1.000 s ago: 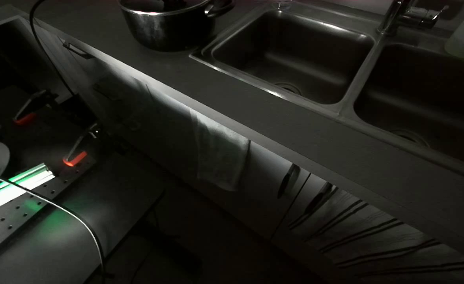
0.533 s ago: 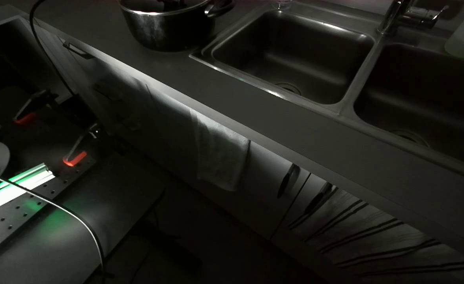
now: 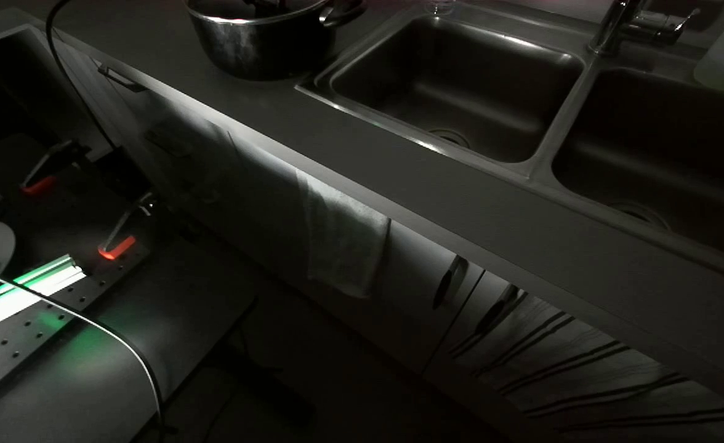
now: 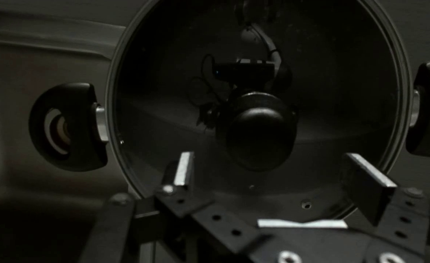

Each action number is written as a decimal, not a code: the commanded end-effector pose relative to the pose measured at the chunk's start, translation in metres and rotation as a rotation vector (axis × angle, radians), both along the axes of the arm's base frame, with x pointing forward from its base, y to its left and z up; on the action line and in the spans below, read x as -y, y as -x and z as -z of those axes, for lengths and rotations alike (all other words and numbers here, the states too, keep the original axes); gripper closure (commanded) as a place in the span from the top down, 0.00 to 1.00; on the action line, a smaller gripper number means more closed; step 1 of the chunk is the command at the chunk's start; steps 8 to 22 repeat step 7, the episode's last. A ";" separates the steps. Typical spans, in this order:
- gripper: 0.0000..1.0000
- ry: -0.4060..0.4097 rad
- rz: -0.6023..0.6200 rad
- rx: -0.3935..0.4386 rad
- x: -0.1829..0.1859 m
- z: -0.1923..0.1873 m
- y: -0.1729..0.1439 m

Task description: Put the glass lid on the black pot.

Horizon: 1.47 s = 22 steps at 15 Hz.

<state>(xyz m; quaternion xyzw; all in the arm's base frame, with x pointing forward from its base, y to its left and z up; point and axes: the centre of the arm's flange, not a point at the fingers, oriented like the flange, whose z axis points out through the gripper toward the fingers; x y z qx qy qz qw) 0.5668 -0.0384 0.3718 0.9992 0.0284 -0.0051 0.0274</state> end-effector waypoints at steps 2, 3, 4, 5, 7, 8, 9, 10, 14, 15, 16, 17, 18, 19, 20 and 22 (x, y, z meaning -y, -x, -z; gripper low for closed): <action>1.00 -0.009 -0.063 -0.005 -0.004 -0.007 0.042; 1.00 -0.014 -0.082 -0.005 -0.005 -0.010 0.053; 1.00 -0.018 -0.098 -0.006 -0.006 -0.012 0.062; 1.00 -0.023 -0.117 -0.004 -0.006 -0.016 0.074; 1.00 -0.025 -0.153 0.000 -0.008 -0.022 0.096; 1.00 -0.025 -0.153 0.000 -0.008 -0.022 0.096; 1.00 -0.025 -0.153 0.000 -0.008 -0.022 0.096; 1.00 -0.025 -0.153 0.000 -0.008 -0.022 0.096; 1.00 -0.025 -0.153 0.000 -0.008 -0.022 0.096; 1.00 -0.025 -0.153 0.000 -0.008 -0.022 0.096; 1.00 -0.025 -0.153 0.000 -0.008 -0.022 0.096; 1.00 -0.025 -0.153 0.000 -0.008 -0.022 0.096; 1.00 -0.025 -0.153 0.000 -0.008 -0.022 0.096; 1.00 -0.025 -0.153 0.000 -0.008 -0.022 0.096; 1.00 -0.025 -0.153 0.000 -0.008 -0.022 0.096; 1.00 -0.025 -0.153 0.000 -0.008 -0.022 0.096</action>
